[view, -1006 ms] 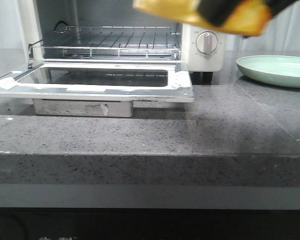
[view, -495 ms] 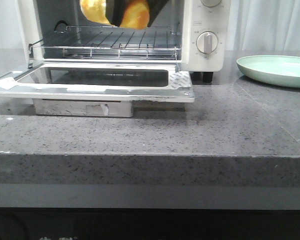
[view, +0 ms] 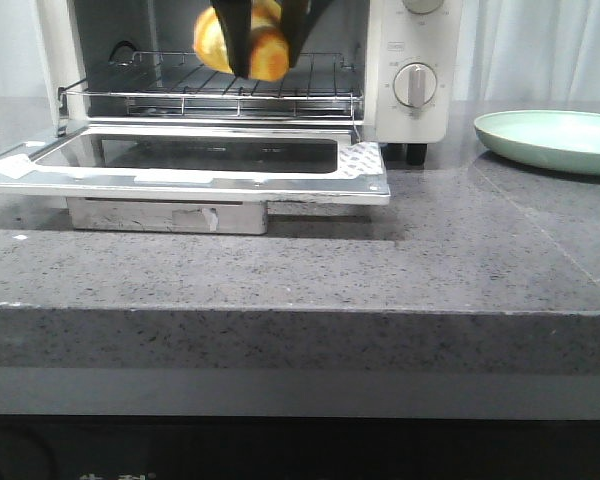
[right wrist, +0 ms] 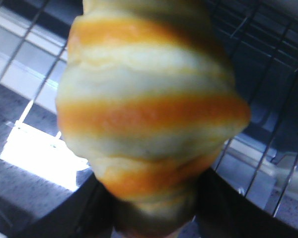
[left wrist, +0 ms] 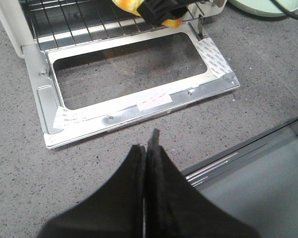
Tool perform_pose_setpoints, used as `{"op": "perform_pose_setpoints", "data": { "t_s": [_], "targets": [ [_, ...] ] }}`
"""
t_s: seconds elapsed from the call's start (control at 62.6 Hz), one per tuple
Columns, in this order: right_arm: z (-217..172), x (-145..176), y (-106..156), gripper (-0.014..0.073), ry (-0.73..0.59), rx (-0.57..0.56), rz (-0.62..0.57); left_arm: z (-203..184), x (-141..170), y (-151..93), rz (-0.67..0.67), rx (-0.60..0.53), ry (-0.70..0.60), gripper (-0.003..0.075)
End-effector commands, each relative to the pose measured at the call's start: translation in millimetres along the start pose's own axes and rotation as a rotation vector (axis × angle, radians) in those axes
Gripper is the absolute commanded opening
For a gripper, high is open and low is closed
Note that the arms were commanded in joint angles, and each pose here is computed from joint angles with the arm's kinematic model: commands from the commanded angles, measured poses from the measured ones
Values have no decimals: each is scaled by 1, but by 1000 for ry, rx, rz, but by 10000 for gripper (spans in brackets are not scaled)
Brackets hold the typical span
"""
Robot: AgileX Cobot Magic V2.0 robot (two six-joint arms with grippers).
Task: Put bread in oven
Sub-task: 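Lower the bread onto the oven rack and open the right gripper, then withdraw the right gripper out of the oven toward the robot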
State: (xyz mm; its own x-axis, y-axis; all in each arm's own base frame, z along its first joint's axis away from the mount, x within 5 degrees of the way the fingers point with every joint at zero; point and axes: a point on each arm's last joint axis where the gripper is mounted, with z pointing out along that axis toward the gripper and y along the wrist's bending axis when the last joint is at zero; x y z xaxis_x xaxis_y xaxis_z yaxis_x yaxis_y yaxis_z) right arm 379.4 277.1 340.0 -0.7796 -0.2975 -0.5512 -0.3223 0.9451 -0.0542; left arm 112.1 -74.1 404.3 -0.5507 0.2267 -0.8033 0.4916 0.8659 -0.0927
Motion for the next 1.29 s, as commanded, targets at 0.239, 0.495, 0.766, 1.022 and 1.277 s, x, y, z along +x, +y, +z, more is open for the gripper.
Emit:
{"op": "perform_pose_setpoints", "data": {
  "t_s": [0.239, 0.495, 0.766, 1.022, 1.277],
  "targets": [
    [-33, -14, -18, 97, -108, 22, 25, -7, -11, -2, -11, 18, -88, -18],
    [-38, -14, -16, 367, -110, 9, 19, -7, -10, -2, -13, 20, -80, -18],
    [-66, -10, -23, 613, -108, 3, 34, -6, -9, -2, -13, 19, -72, -18],
    [-114, 6, -18, 613, -108, -84, -2, -6, -8, -2, -13, 17, -55, -18],
    [-137, 41, -36, 613, -144, -103, -35, -6, -7, -2, -10, 14, -49, -18]
  ]
}}
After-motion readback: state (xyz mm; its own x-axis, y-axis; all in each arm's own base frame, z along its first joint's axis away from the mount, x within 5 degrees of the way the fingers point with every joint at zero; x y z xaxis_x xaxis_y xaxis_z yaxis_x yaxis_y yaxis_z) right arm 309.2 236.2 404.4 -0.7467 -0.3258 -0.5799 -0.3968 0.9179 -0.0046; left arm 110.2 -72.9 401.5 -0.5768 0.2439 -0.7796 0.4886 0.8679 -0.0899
